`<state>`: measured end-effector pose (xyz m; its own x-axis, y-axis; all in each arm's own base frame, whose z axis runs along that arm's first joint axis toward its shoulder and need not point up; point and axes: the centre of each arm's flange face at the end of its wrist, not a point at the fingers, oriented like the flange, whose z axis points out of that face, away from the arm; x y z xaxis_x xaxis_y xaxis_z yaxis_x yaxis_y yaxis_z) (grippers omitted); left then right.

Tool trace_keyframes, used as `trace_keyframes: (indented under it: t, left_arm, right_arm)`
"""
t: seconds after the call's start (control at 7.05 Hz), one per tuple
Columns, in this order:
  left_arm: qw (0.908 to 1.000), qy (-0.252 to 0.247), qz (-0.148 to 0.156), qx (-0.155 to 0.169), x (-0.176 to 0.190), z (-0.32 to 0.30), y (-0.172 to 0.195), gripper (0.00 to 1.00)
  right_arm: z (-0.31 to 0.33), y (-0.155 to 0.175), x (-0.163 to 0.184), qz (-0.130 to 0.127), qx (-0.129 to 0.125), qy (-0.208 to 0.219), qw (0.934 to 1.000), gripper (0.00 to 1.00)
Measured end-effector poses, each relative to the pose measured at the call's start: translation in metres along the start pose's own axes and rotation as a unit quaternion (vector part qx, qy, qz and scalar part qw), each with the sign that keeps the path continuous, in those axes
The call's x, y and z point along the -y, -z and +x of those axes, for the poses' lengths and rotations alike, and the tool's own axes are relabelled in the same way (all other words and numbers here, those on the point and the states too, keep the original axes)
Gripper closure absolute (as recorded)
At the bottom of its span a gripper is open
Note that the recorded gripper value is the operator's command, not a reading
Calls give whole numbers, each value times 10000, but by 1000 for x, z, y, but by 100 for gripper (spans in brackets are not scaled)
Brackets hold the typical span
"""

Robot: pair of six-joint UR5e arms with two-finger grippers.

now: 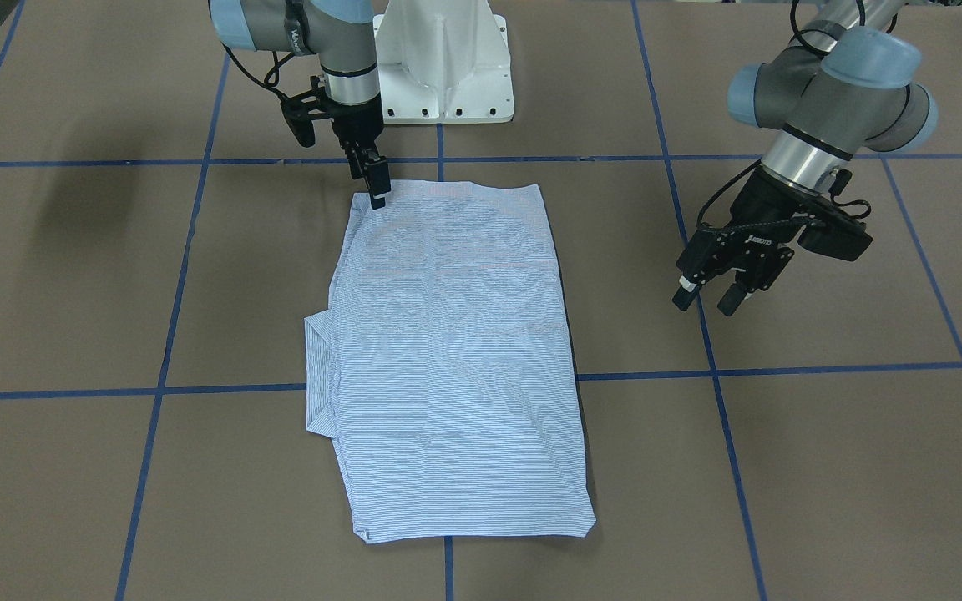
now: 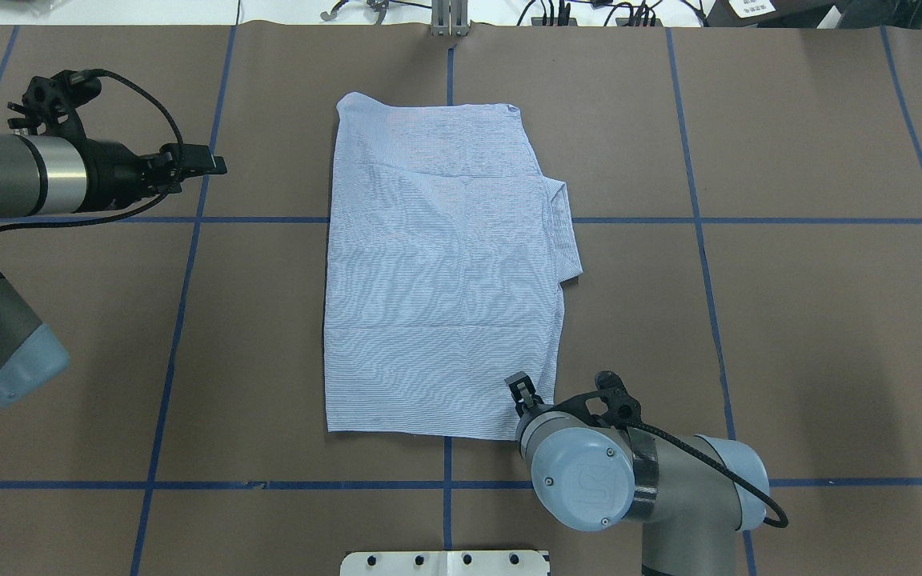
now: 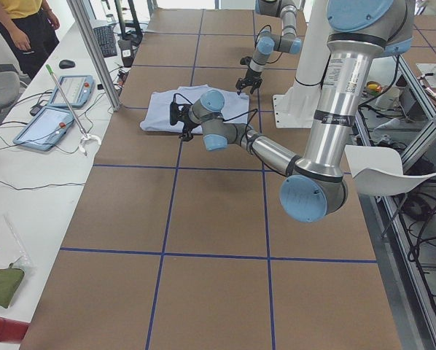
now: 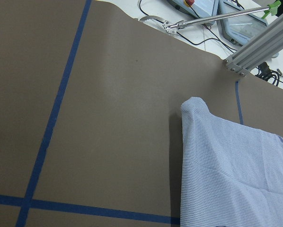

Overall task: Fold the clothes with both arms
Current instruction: 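Grasp the shirt corner nearest the robot with the right gripper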

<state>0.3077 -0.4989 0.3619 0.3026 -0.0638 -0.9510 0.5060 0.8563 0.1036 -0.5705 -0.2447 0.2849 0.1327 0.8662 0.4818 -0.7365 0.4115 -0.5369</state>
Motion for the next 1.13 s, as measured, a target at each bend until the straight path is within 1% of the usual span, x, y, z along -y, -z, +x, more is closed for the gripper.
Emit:
trace_keyframes:
  t: [0.43,0.57,0.71,0.85,0.99,1.13]
  left_arm:
    - [10000,3,1,-5,0,0,0,14]
    - [10000,3,3,-5,0,0,0,14]
    - [10000,3,5,-5,0,0,0,14]
    - [10000,5,4,0,0,0,0,14]
    - [10000,5,2,3,0,-1,1,14]
    - [10000,4,0,-3,0,0,1,14]
  right_arm:
    - [1,-4,0,32,-23,46,10000,12]
    - [1,-5,0,38,-27,72,10000,18]
    - [1,-5,0,40,-29,84,10000,34]
    - [1,-5,-1,40,-29,85,10000,55]
    - [1,-6,-1,41,-30,72,10000,96]
    - [1,-6,-1,41,-30,49,10000,100]
